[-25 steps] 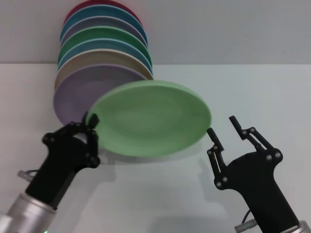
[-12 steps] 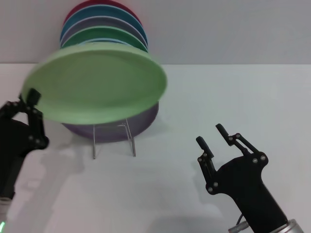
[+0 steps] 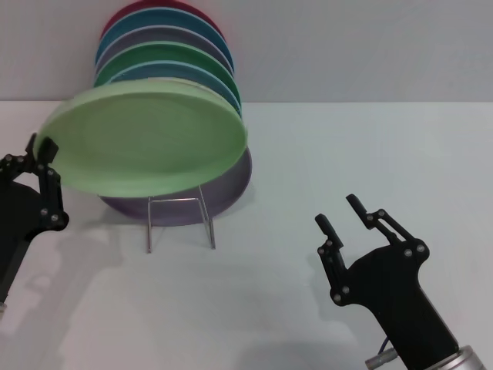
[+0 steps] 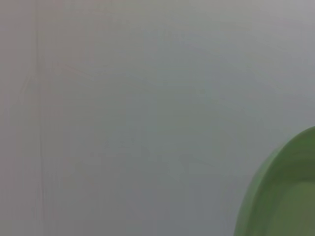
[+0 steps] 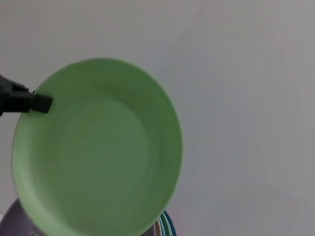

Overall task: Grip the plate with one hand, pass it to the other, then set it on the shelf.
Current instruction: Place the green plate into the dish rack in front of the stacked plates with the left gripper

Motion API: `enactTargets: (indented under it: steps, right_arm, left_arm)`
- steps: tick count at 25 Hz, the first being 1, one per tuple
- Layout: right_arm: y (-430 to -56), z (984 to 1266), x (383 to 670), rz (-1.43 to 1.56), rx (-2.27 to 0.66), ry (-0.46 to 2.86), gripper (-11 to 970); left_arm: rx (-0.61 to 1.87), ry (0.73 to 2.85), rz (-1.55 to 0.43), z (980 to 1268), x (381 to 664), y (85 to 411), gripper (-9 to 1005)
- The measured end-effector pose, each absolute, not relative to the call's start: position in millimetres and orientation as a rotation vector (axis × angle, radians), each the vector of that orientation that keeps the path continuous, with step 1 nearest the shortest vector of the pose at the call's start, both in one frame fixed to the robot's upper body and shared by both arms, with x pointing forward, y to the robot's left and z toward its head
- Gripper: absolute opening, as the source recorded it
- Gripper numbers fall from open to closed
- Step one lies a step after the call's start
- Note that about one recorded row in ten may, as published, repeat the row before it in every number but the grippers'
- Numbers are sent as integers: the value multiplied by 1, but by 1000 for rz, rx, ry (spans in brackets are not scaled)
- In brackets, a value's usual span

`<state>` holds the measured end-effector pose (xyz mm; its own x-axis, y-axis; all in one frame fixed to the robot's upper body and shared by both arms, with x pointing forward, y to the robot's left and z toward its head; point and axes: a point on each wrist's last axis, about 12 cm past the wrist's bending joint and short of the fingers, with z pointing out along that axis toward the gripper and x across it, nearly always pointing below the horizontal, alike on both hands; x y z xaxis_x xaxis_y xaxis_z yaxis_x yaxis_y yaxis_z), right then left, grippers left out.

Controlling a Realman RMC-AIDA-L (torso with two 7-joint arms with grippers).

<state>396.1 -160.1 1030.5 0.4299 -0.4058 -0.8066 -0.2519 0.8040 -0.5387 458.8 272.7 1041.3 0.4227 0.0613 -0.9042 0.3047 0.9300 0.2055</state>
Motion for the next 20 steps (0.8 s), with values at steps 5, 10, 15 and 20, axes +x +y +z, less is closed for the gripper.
enactTargets:
  steps: [5, 10, 15, 20]
  right_arm:
    - [-161, 1030, 396, -113, -668, 1143, 361]
    - [-161, 1030, 398, -116, -673, 1137, 363]
    - [-161, 1030, 400, -114, -680, 1134, 363]
    - [-160, 1031, 402, -111, -684, 1127, 362]
  left_arm:
    - [389, 1193, -141, 1034, 462, 274, 49]
    - [444, 1238, -127, 1028, 464, 271, 50]
    - [468, 1272, -117, 1023, 465, 268, 50]
    - [485, 1310, -111, 1019, 469, 265, 50]
